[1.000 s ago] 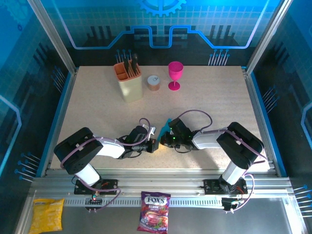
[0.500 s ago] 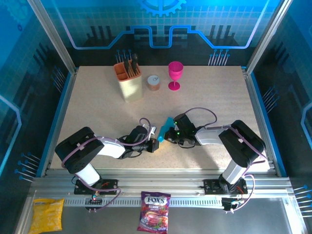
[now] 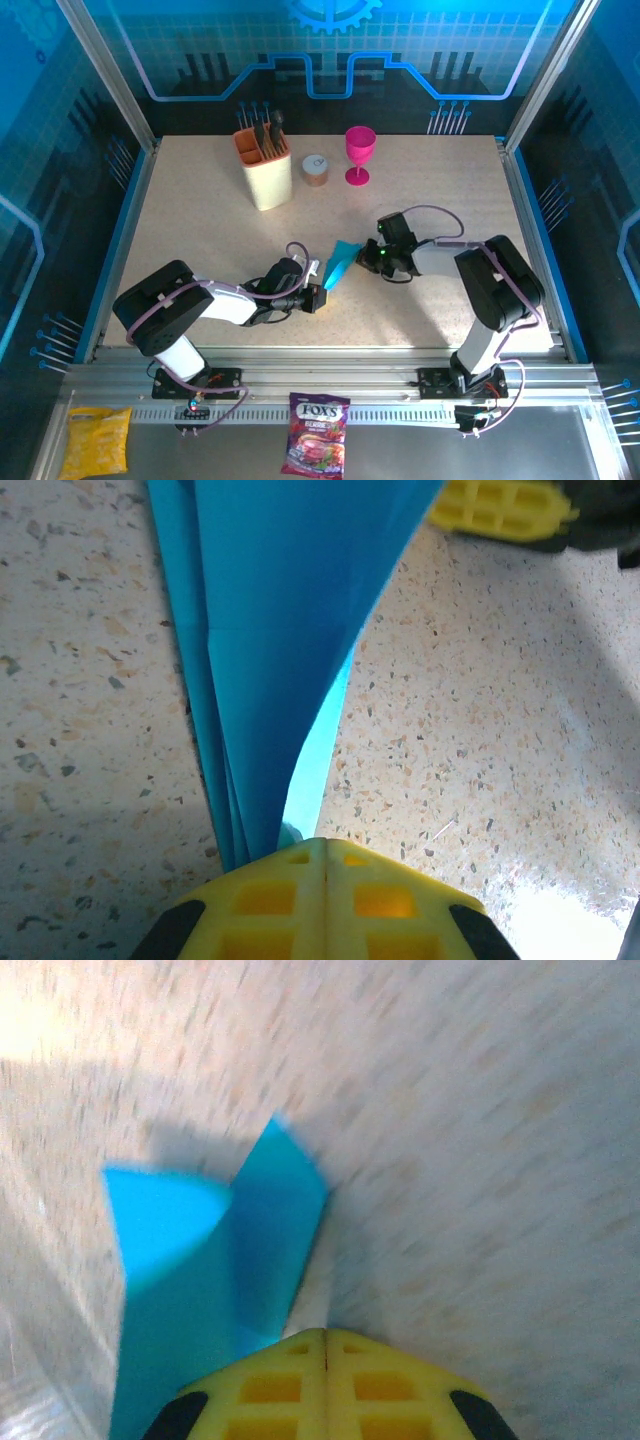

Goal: Fold a paper plane with a square sheet of paper (pick it up from the middle)
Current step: Fold the wing for the fifth time at the center of the table.

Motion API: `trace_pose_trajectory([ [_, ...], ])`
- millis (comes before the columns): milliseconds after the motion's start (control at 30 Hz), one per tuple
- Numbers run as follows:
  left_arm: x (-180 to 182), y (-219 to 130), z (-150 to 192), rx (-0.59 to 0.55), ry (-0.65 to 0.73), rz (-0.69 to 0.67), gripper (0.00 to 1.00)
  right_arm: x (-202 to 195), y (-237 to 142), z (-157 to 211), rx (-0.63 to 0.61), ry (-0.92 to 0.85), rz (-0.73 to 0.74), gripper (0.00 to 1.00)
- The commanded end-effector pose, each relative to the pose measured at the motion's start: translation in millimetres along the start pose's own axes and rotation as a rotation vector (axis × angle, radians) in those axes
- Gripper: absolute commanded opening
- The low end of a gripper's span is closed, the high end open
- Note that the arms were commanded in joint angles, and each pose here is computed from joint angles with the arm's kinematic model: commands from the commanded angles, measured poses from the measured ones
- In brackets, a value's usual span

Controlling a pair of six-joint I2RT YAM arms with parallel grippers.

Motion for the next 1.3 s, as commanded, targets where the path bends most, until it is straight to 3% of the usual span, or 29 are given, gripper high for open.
trace_pose_trajectory([
  [0,27,0,45,0.202,-0.053,-0.118,0.00,-8,-15,-8,-0.038,-0.011,0.026,0.00],
  [300,28,2,46,0.203,-0.057,-0.116,0.00,18,-49,36,-0.037,-0.107,-0.137,0.00],
  [633,27,4,45,0.207,-0.053,-0.115,0.00,56,-18,77,0.025,-0.205,-0.219,0.00],
  [867,28,6,47,0.220,-0.055,-0.109,0.00,54,15,68,0.013,-0.187,-0.228,0.00],
  [1267,30,6,51,0.231,-0.058,-0.108,0.00,22,34,26,-0.032,-0.072,-0.104,0.00],
])
Point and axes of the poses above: each hand's point on the last joint's axis, 136 mm out from that joint toward the fingers, its own y axis out along the fingers, its own x axis along the line the jaws close on, z = x × y, the point moved 8 cm from there along -y, back along the fingers, and after that the axes turned 7 degrees about y, right-handed, at the moved point
